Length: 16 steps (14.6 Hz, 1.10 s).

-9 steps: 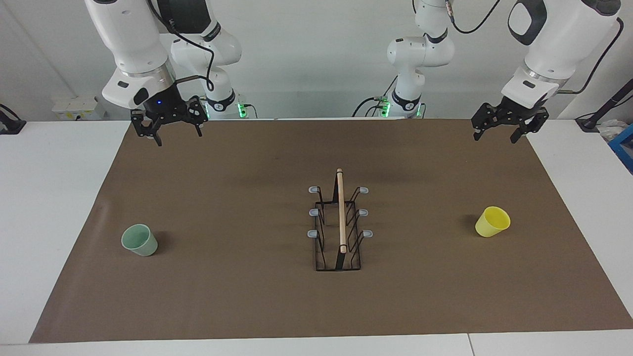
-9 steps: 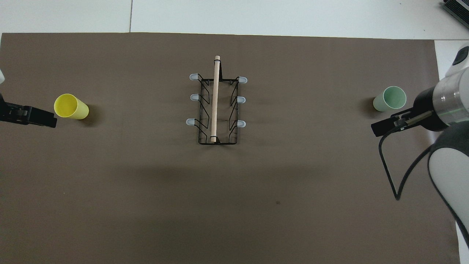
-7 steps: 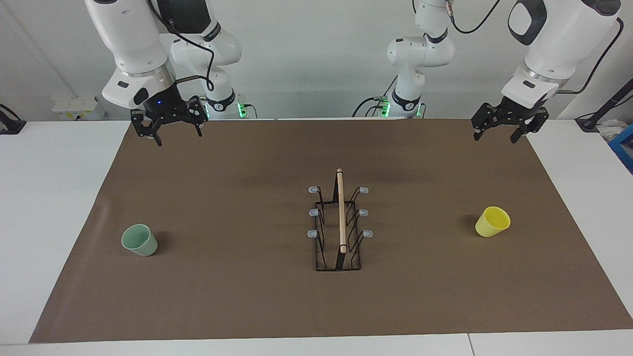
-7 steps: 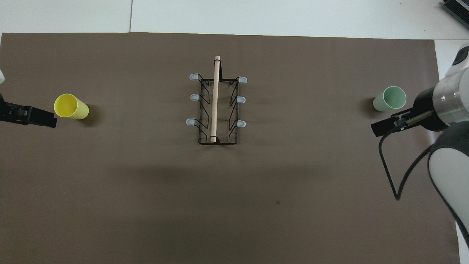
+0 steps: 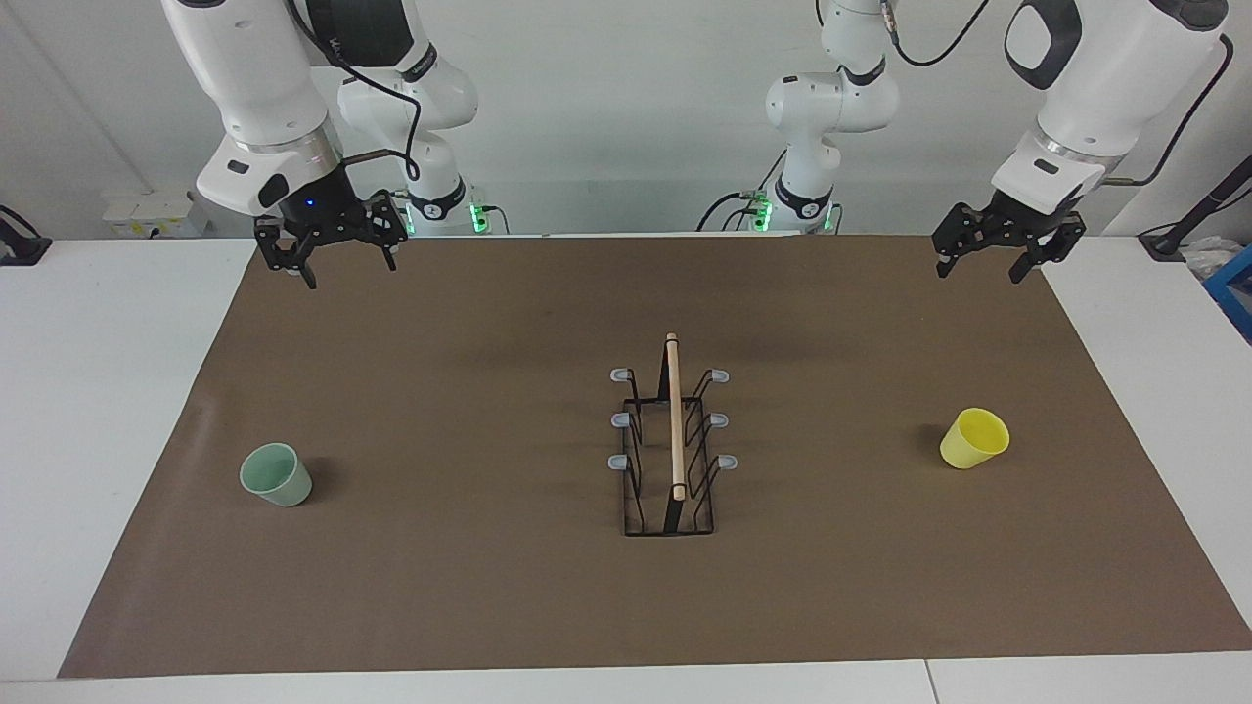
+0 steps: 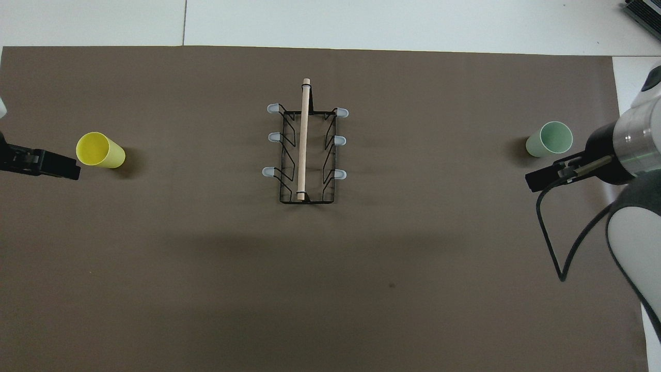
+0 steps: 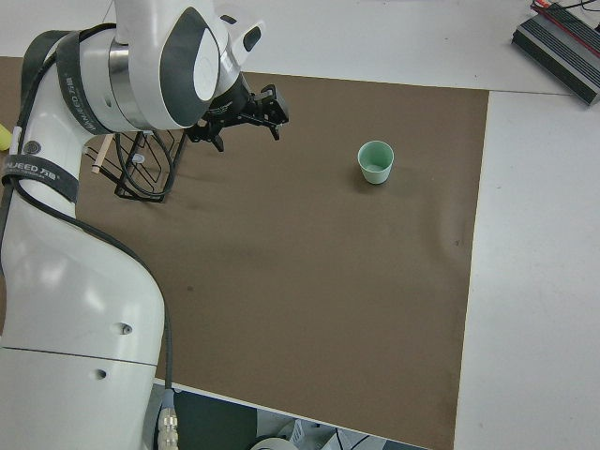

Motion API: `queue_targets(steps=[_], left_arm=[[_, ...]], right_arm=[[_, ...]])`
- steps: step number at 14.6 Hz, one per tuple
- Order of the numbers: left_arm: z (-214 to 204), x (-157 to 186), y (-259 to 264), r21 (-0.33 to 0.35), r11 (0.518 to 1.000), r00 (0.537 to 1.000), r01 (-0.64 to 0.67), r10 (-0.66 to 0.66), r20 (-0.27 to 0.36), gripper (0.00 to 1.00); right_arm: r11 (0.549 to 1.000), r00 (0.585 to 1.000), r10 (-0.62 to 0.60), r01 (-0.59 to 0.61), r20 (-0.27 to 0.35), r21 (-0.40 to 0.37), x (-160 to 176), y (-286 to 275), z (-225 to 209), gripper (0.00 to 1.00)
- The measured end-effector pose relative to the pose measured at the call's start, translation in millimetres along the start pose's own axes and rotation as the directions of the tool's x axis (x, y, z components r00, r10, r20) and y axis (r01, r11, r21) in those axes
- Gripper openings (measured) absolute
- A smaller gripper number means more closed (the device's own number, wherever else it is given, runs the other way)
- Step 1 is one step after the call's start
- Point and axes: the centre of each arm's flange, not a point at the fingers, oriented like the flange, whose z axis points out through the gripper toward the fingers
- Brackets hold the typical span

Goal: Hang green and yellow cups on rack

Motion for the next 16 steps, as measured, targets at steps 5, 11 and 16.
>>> queue_targets(steps=[5,11,16], left_arm=[[-0.1,0.3,-0.8,0.001,1.0,1.0,0.001,-0.001,-0.004,1.0],[5.9,-0.2,-24.3,-0.002,0.999,0.999,0.052,-0.051,0.005,1.0],[30.9,14.7,-64.0,-0.065,0.964,0.966,0.256,-0.254,0.039,1.0]], right_arm=[[1.0,1.0,0.004,-0.004,0.0,0.0,-0.5,2.4,0.1,1.0],[1.0,1.0,0.009,-0.009,0.0,0.0,-0.7,4.8,1.7,1.0],[1.0,1.0,0.01,-0.01,-0.011,-0.003,5.8,6.9,24.5,1.0]])
